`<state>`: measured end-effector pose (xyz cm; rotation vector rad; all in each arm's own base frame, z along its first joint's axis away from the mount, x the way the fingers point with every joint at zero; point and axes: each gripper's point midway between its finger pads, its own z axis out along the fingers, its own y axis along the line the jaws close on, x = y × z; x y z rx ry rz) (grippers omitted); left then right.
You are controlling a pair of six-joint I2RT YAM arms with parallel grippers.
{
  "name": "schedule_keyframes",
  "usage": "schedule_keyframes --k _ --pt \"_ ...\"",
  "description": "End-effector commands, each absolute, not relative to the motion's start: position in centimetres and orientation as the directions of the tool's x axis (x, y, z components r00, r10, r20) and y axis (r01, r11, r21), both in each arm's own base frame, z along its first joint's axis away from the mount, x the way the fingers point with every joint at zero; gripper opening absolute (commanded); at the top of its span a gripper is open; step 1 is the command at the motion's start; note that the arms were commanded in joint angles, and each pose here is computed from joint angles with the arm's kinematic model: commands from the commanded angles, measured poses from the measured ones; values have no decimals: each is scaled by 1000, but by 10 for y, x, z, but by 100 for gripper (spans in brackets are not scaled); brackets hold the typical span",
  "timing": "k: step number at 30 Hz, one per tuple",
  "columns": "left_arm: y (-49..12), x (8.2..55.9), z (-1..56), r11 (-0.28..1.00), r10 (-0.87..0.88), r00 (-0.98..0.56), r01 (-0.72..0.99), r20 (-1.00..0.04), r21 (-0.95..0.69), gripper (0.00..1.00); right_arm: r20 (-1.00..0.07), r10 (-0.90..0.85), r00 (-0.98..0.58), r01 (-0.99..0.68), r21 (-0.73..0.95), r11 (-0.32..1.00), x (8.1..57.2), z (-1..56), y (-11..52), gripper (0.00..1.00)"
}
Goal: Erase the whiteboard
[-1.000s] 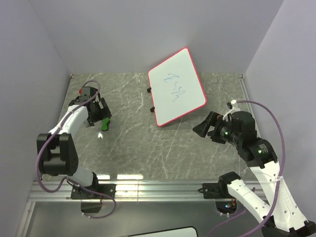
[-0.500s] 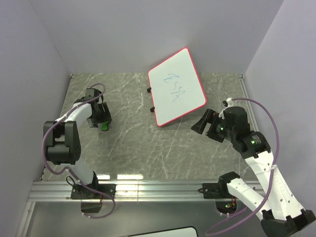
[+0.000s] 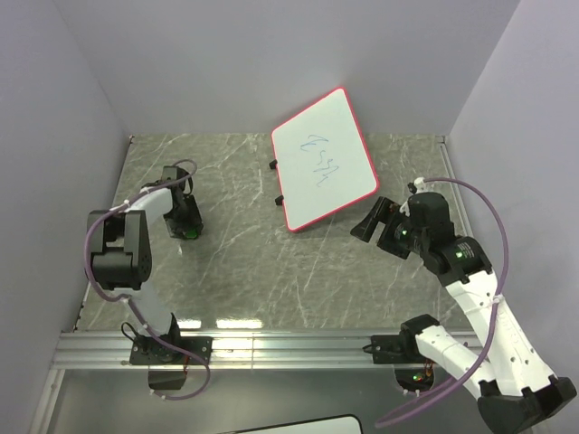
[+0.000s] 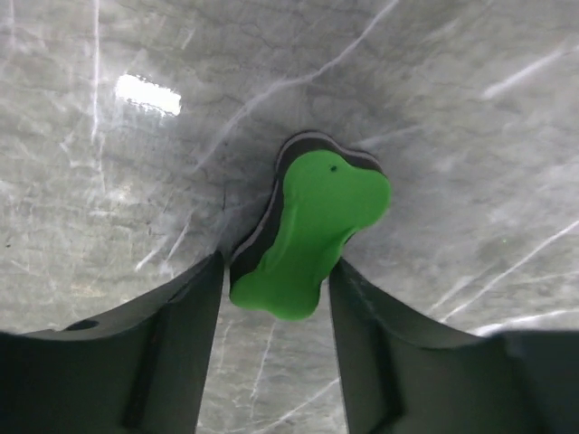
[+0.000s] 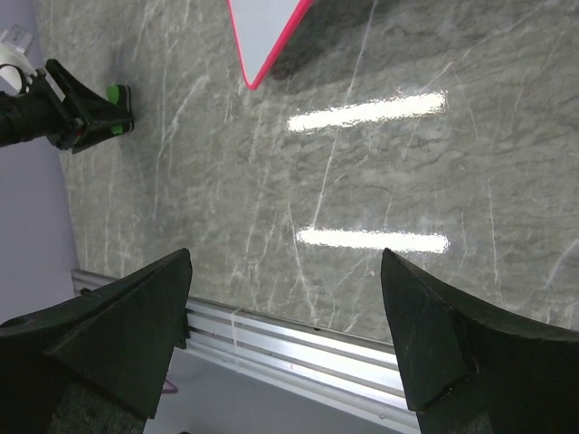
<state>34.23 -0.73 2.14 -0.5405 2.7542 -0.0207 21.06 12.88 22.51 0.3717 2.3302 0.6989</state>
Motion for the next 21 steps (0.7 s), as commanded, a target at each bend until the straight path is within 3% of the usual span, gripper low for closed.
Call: schedule_keyframes --k 1,11,13,15,17,21 --pt "-8 356 22 933 -357 -871 -351 -337 -82 55 -561 454 -692 60 582 811 222 243 127 91" --pt "-9 369 26 932 -359 -864 -349 -353 -94 46 -599 443 -668 56 553 831 230 256 122 91" --pt "-7 371 27 933 -356 -865 -348 -354 -87 53 -608 436 -663 62 536 842 234 258 120 91" --pt "-7 374 31 933 -356 -862 -348 -361 -88 68 -627 422 -654 44 526 849 237 268 119 91" --pt "-8 377 36 935 -352 -858 -344 -374 -90 77 -636 411 -653 36 516 856 242 274 120 91" --pt "-7 385 42 936 -349 -853 -340 -389 -93 77 -635 404 -659 32 513 858 245 275 122 91"
